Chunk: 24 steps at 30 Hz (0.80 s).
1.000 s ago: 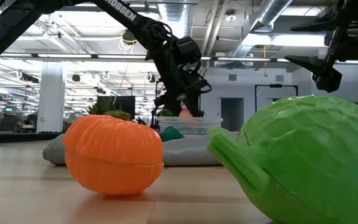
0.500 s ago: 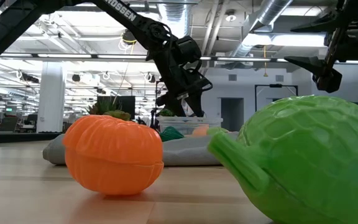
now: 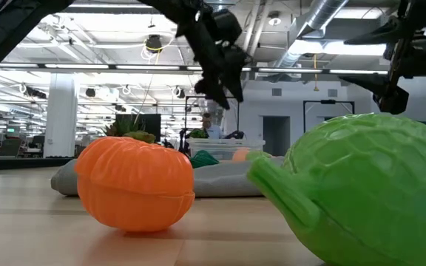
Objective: Pick and placing Produce into tupperware
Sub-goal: Put the cabbage into the bin
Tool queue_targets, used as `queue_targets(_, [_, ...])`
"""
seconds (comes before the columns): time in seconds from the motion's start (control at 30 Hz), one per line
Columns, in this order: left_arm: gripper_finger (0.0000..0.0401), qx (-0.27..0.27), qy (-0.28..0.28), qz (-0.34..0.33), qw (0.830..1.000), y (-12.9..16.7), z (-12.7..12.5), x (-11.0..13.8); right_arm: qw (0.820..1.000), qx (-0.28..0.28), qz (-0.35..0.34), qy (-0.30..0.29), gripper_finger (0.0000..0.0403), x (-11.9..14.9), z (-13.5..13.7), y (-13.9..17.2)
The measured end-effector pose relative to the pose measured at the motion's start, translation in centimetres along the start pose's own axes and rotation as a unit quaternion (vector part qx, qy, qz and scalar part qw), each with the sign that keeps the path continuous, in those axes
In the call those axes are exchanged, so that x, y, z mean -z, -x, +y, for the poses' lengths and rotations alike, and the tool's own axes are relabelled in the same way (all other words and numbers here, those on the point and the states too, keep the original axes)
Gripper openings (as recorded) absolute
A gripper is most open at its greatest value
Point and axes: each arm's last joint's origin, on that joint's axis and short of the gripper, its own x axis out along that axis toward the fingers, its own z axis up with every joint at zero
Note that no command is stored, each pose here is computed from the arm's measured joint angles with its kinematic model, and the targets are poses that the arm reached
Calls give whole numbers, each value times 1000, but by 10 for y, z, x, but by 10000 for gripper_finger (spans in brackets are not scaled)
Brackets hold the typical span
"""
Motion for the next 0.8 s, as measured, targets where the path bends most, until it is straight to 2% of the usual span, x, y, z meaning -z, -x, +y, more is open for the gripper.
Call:
queue_targets(0.2, [302,31,-30,86,995,27,-25,6,1000,10,20,-15,306,3,-3,0])
queue_targets(0.33, [301,38,-67,180,981,39,-48,23,1000,7,23,-15,306,3,-2,0])
queue_targets(0.43, [301,20,-89,229,969,44,-63,35,1000,7,23,-10,306,4,-3,0])
queue_targets(0.57, [301,-10,-118,248,962,46,-79,42,1000,7,23,-2,306,4,-3,0])
queue_targets(0.8, [301,-41,-132,244,960,47,-107,50,1000,6,24,-1,306,4,-3,0])
